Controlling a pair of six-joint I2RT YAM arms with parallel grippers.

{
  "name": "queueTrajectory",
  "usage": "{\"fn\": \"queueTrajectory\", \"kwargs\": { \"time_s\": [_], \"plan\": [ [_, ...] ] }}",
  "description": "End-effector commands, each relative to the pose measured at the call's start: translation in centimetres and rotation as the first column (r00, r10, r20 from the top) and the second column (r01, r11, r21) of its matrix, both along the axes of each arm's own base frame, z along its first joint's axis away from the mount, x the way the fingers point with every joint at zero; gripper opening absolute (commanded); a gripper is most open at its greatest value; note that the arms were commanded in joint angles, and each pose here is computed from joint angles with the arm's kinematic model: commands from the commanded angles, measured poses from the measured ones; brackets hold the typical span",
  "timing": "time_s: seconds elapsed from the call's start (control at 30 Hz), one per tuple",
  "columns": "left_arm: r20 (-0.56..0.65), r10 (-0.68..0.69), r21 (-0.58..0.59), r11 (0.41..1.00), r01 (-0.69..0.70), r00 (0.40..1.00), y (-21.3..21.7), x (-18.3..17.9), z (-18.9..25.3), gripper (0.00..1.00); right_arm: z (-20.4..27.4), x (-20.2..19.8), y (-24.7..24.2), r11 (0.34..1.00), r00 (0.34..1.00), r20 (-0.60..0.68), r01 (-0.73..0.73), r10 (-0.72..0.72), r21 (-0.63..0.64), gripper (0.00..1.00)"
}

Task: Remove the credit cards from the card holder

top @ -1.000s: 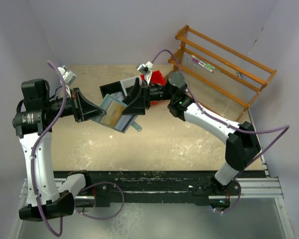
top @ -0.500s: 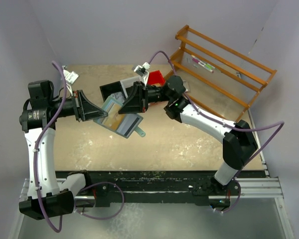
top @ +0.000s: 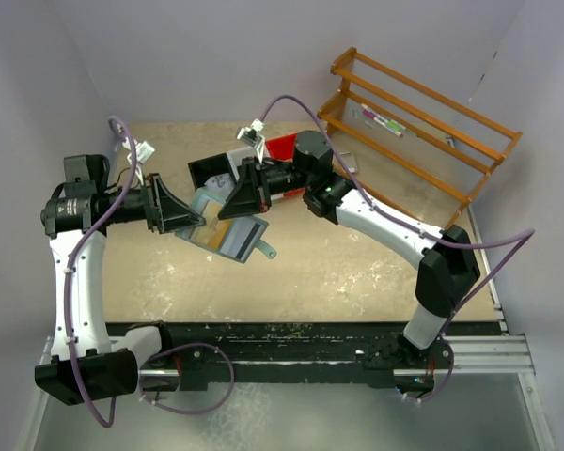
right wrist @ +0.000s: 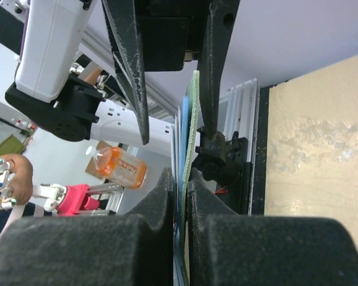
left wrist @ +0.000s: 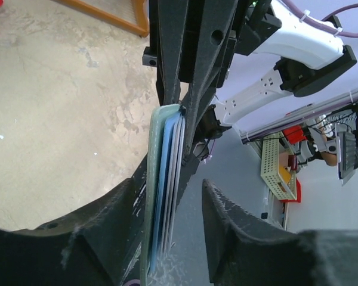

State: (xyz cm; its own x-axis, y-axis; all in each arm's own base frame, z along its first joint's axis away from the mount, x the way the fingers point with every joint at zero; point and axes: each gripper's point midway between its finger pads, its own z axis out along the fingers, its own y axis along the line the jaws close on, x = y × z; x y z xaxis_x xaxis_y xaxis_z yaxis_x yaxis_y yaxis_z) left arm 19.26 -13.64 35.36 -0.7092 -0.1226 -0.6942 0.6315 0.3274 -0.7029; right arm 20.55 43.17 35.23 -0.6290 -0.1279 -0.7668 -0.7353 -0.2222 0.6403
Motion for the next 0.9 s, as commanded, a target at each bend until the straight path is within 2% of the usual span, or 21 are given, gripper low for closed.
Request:
{"fn": "queueTrajectory", "kwargs": {
  "time_s": [0.0, 0.17, 0.33, 0.37, 0.4, 0.43, 0.47, 0.53, 0.6, 0.67, 0.7, 0.77, 0.87],
  "plan": [
    [0.063, -0.025, 0.017, 1.0, 0.024, 0.998, -0.1, -0.6, -0.2, 0.49, 2.5, 0.0, 0.3, 0.999, 0.997, 0.073, 0.009, -0.011, 0.032, 0.0],
    [0.028, -0.012, 0.04, 0.999, 0.011, 1.0, 0.1, -0.4, -1.5, 0.22, 2.8, 0.4, 0.8, 1.0, 0.997, 0.077, 0.002, -0.004, 0.017, 0.0],
    [0.015, 0.012, 0.043, 0.999, -0.013, 1.0, 0.2, -0.1, -1.8, 0.04, 2.8, 0.9, 1.2, 1.0, 0.997, 0.077, 0.016, -0.015, -0.011, 0.0],
    [0.015, 0.021, 0.044, 0.999, -0.022, 1.0, 0.2, 0.0, -1.7, 0.0, 2.7, 0.9, 1.1, 1.0, 0.997, 0.079, 0.014, -0.013, -0.02, 0.13],
    [0.014, 0.028, 0.043, 0.999, -0.029, 1.0, 0.3, 0.2, -1.4, 0.0, 2.6, 1.4, 1.0, 0.999, 0.996, 0.08, 0.037, -0.034, -0.03, 0.4],
    [0.013, 0.033, 0.037, 0.999, -0.034, 0.999, 0.3, 0.4, -1.2, 0.0, 2.5, 2.5, 0.8, 0.995, 0.992, 0.084, 0.093, -0.09, -0.038, 0.87],
    [0.009, 0.031, 0.028, 0.999, -0.031, 0.999, 0.2, 0.4, -1.0, 0.0, 2.5, 3.9, 0.2, 0.986, 0.985, 0.077, 0.16, -0.156, -0.048, 0.99],
    [-0.021, 0.033, 0.003, 0.999, -0.033, 0.999, 0.1, 0.6, -0.4, 0.0, 2.8, 7.0, -1.9, 0.947, 0.947, 0.047, 0.319, -0.317, -0.041, 1.0],
    [-0.037, 0.038, -0.013, 0.999, -0.038, 0.999, 0.1, 0.9, 0.0, 0.0, 2.8, 9.4, -5.5, 0.898, 0.897, -0.049, 0.439, -0.438, 0.011, 1.0],
    [-0.043, 0.054, -0.014, 0.998, -0.055, 0.998, 0.2, 1.4, 0.2, 0.0, 4.8, 9.3, -8.5, 0.868, 0.882, -0.114, 0.471, -0.457, 0.159, 0.99],
    [-0.046, 0.064, -0.013, 0.998, -0.065, 0.997, 0.3, 1.7, 0.2, 0.0, 4.8, 9.1, -9.4, 0.866, 0.885, -0.135, 0.465, -0.446, 0.185, 1.0],
    [-0.055, 0.102, -0.006, 0.995, -0.102, 0.993, 0.5, 2.5, -0.1, 0.0, 3.8, 8.9, -9.7, 0.882, 0.892, -0.153, 0.446, -0.425, 0.152, 1.0],
    [-0.048, 0.161, 0.011, 0.987, -0.161, 0.986, 1.0, 3.9, -0.3, 0.0, 3.3, 9.5, -10.4, 0.837, 0.847, -0.14, 0.529, -0.513, 0.137, 1.0]
  ]
}}
